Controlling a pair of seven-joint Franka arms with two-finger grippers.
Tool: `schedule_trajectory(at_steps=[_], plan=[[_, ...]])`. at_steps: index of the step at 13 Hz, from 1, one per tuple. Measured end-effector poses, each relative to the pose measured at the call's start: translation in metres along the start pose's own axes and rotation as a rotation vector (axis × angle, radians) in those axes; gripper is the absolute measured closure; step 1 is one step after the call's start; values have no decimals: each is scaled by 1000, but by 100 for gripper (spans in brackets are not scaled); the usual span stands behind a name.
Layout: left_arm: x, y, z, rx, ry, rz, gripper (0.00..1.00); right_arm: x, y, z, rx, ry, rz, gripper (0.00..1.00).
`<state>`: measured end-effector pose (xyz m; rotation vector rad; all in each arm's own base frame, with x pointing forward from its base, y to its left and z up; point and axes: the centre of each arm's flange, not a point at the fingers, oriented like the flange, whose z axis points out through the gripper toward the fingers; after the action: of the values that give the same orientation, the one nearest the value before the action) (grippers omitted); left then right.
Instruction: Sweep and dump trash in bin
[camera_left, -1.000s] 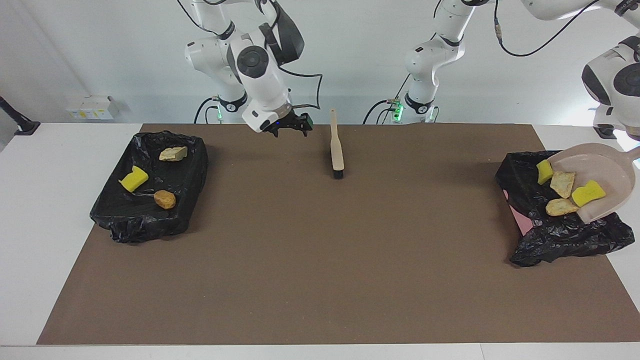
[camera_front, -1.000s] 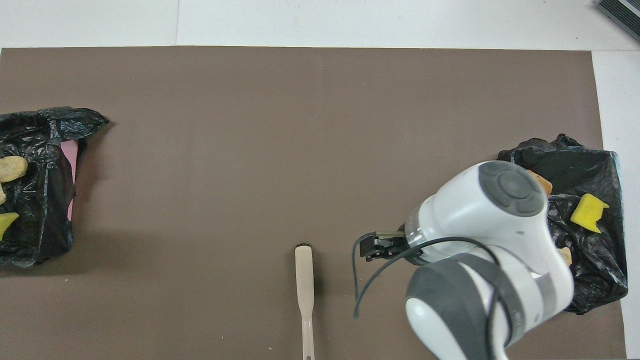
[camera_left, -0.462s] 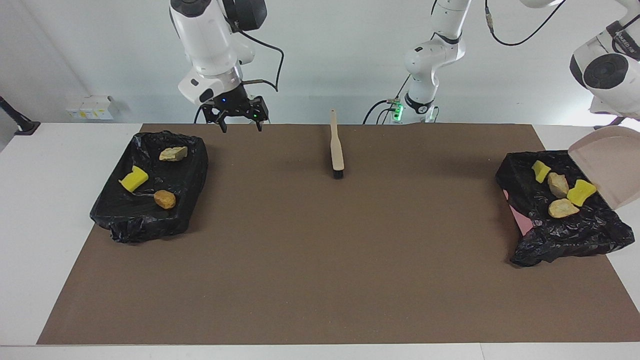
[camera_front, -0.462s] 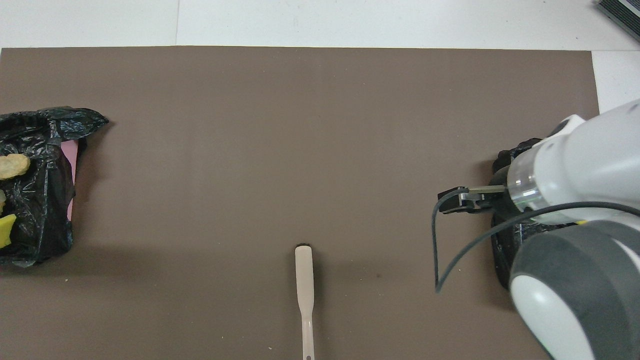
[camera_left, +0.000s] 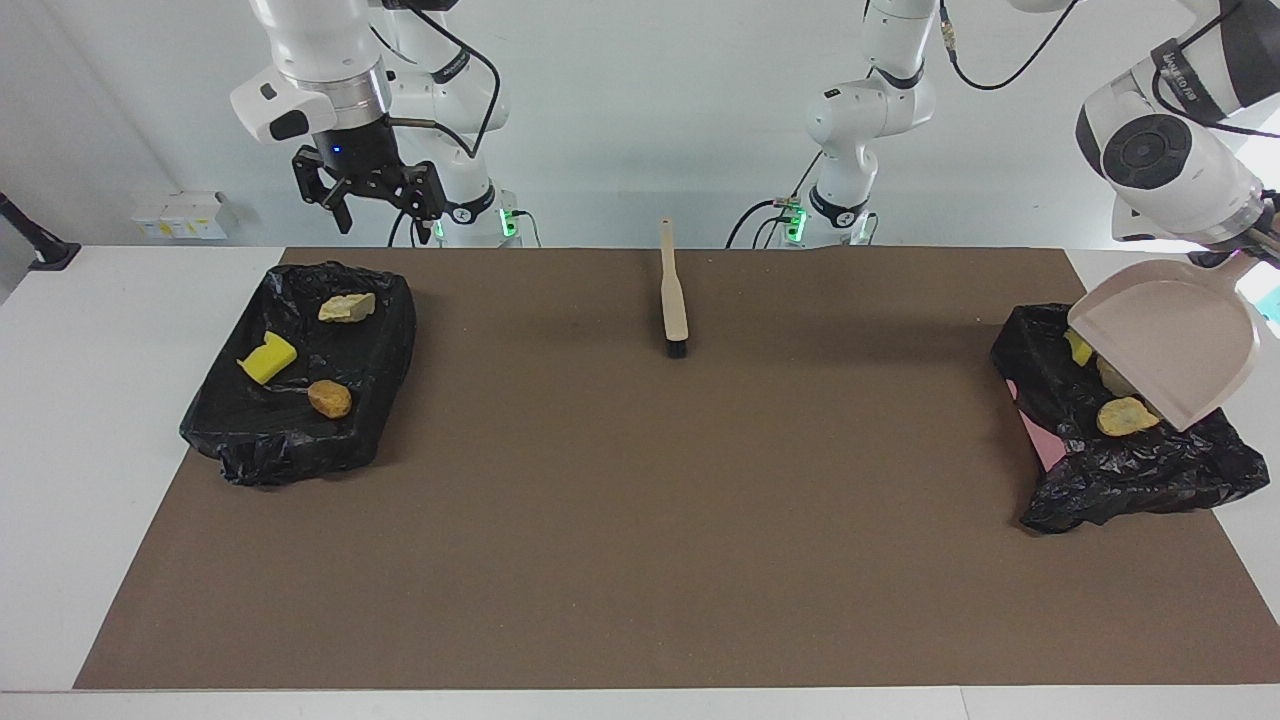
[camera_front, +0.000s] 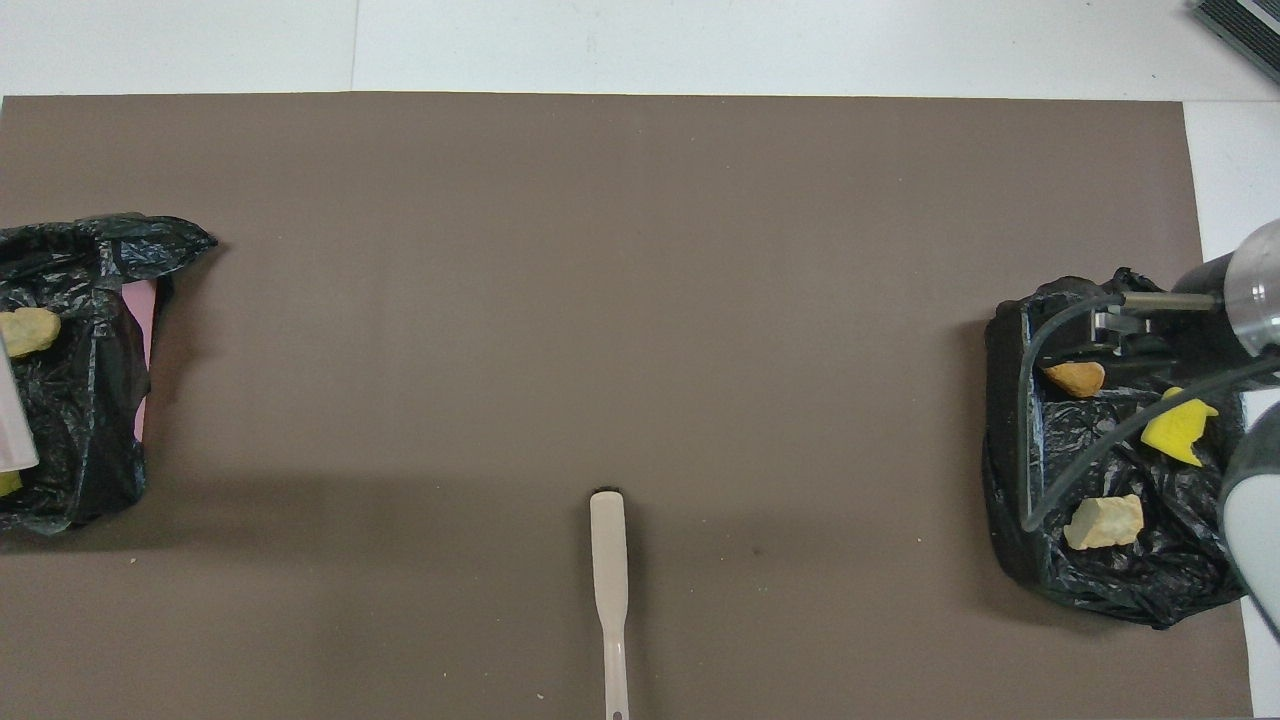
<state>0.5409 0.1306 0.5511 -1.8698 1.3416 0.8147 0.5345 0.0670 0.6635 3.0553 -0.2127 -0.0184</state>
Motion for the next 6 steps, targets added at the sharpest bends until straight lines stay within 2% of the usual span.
schedule_trajectory(at_steps=[2, 6], plan=[[24, 10, -19, -62, 105, -100, 68, 9, -2, 1, 3, -4, -1, 0], [64, 29, -47, -254, 341, -352, 68, 12, 0, 1, 5, -3, 3, 0]])
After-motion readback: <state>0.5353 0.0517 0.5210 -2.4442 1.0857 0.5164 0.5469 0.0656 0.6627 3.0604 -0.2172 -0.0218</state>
